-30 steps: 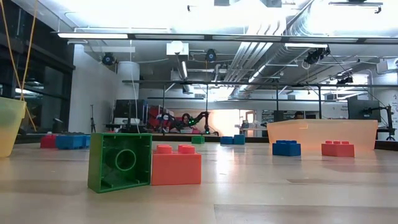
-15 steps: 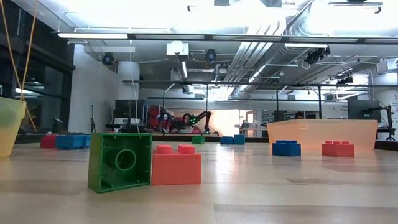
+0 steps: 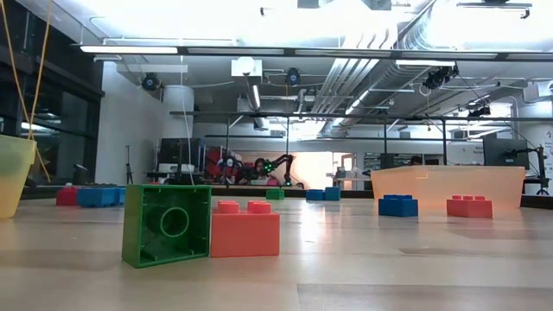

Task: Sort blocks by size
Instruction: Put the large blue game piece into the yellow bin

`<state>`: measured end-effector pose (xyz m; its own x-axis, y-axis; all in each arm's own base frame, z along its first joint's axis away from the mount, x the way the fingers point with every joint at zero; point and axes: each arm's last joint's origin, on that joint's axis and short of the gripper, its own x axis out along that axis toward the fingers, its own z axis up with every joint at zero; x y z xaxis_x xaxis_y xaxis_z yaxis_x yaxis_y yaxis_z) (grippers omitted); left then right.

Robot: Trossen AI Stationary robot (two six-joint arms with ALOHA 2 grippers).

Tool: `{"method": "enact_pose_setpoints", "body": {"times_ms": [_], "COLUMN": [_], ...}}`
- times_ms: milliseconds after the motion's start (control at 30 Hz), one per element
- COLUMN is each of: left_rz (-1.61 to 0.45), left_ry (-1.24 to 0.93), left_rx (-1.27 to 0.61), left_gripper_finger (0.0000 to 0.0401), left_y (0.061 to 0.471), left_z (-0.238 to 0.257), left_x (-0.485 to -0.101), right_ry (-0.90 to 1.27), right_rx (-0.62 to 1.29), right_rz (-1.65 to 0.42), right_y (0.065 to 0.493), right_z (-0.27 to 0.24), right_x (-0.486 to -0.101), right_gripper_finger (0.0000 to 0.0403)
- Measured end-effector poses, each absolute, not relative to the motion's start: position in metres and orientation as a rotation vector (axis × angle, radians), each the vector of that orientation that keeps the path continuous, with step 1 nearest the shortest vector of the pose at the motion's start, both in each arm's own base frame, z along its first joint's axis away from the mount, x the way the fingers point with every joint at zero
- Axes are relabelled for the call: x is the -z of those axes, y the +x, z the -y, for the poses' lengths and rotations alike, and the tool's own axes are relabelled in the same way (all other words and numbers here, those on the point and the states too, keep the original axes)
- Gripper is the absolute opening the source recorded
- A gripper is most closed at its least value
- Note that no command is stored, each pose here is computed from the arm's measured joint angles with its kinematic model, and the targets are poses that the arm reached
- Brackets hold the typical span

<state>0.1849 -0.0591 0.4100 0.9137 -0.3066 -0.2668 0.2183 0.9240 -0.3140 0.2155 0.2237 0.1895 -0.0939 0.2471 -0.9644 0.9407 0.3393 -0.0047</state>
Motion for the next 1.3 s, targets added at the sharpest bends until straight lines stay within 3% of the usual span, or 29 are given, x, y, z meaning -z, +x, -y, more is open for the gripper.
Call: {"method": "enact_pose_setpoints", "body": {"times_ms": [133, 333, 633, 1033, 1300], "left_rz": [-0.383, -0.738, -1.164, -1.006, -0.976], "left_ry": [-0.318, -0.438, -0.481, -0.485, -0.506], "left_rx": [0.255, 0.164, -0.036, -0.122, -0.118], "left_gripper_finger": [0.0307, 0.0307, 0.0307, 0.0307, 0.0307], "left_y": [0.182, 0.170, 0.134, 0.124, 0.124], "left_z": [0.058, 0.065, 0.096, 0.107, 0.106], "left_x": [-0.405, -0.376, -0.344, -0.349, -0.351], "right_ry": [1.025, 0.906, 0.714, 0.562, 0.556], "right_rx": [0.735, 0.493, 0.079, -0.238, -0.309], "right_rz": [-1.464, -0.927, -0.561, -0.450, -0.384], "right_y": [0.224, 0.277, 0.388, 0.524, 0.573], "right_z": [-0.223, -0.205, -0.157, -0.139, -0.142], "right_x": [-0.232, -0.281, -0.273, -0.228, -0.206], "right_gripper_finger": [0.0131, 0.0131, 0.0131, 0.0131, 0.0131]}}
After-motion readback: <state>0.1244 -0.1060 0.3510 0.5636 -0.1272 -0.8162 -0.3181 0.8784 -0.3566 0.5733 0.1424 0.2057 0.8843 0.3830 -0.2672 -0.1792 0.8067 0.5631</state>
